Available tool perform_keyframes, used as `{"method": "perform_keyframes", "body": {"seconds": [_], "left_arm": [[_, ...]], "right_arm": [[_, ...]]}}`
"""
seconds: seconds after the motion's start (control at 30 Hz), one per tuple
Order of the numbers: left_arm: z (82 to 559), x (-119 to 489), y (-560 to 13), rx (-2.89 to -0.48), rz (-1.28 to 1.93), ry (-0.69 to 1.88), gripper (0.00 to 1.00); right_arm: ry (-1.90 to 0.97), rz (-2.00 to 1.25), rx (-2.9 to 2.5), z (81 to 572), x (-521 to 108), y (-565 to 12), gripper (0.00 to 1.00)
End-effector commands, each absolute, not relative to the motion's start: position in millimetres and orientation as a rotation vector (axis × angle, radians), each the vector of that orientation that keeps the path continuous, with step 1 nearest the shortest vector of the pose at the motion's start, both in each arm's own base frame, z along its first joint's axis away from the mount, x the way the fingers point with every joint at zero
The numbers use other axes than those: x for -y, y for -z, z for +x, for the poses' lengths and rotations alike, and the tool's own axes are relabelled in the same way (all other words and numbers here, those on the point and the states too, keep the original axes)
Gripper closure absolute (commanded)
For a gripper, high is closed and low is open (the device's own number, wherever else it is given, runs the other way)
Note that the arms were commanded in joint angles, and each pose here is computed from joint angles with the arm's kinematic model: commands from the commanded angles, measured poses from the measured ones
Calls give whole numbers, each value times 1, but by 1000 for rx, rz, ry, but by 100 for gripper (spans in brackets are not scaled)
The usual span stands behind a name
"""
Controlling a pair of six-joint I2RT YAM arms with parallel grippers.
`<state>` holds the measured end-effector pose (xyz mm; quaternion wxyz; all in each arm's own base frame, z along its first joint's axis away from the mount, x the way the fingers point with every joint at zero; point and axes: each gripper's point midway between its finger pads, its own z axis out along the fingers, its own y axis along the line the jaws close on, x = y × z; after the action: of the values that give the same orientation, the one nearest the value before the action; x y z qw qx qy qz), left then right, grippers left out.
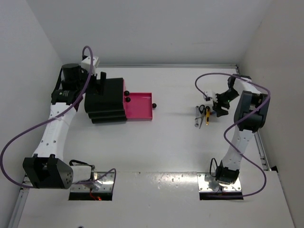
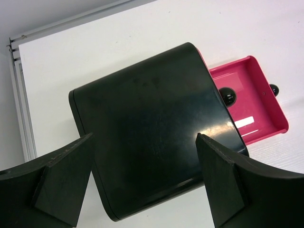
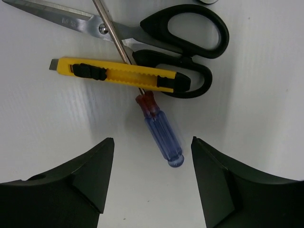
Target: Sort the tools into containers
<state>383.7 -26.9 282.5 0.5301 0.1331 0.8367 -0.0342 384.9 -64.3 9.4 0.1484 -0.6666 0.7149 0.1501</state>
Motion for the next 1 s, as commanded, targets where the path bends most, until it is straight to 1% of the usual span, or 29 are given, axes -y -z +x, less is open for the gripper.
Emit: {"method": "perform_keyframes", "body": {"seconds": [0.0, 0.17, 0.23, 0.27, 0.3, 0.37, 0.4, 0.53, 0.6, 0.63, 0.77, 0.8, 0.87, 0.9, 0.97], "left_arm": [[389, 31, -285, -1978, 304, 101, 8], [390, 31, -282, -1987, 304, 102, 8], [390, 30, -278, -1998, 298, 94, 8], [391, 30, -274, -2007, 298, 96, 8], [393, 30, -276, -1998, 298, 94, 8], [393, 30, -276, -1998, 298, 94, 8], [393, 30, -276, -1998, 298, 94, 8], [394, 34, -278, -1988, 307, 99, 8], [394, 32, -278, -1989, 301, 90, 8], [394, 32, -278, -1989, 301, 90, 8], [390, 32, -281, -1978, 301, 88, 8], [390, 32, -281, -1978, 301, 88, 8], [389, 32, -277, -1988, 301, 89, 8], [389, 32, -277, -1988, 301, 89, 8], [387, 34, -280, -1979, 296, 104, 8]], "right_arm": [[-401, -1970, -2000, 391, 61, -6, 34], [-368, -1997, -2000, 398, 63, 6, 35], [-341, -2022, -2001, 400, 64, 7, 41], [-341, -2022, -2001, 399, 64, 10, 46], [-344, -2032, -2014, 395, 65, 15, 56], [-303, -2038, -2010, 396, 68, 15, 68], [-301, -2038, -2009, 393, 67, 15, 77], [-272, -2052, -1999, 394, 66, 10, 92], [-266, -2052, -1996, 390, 65, 6, 93], [-237, -2037, -1972, 394, 63, -7, 95], [-256, -2024, -1930, 378, 52, -25, 96], [-211, -2028, -1903, 375, 51, -43, 96], [-199, -2040, -1885, 363, 48, -52, 97], [-138, -2033, -1860, 361, 48, -70, 97], [-97, -2027, -1843, 354, 47, -81, 97]]}}
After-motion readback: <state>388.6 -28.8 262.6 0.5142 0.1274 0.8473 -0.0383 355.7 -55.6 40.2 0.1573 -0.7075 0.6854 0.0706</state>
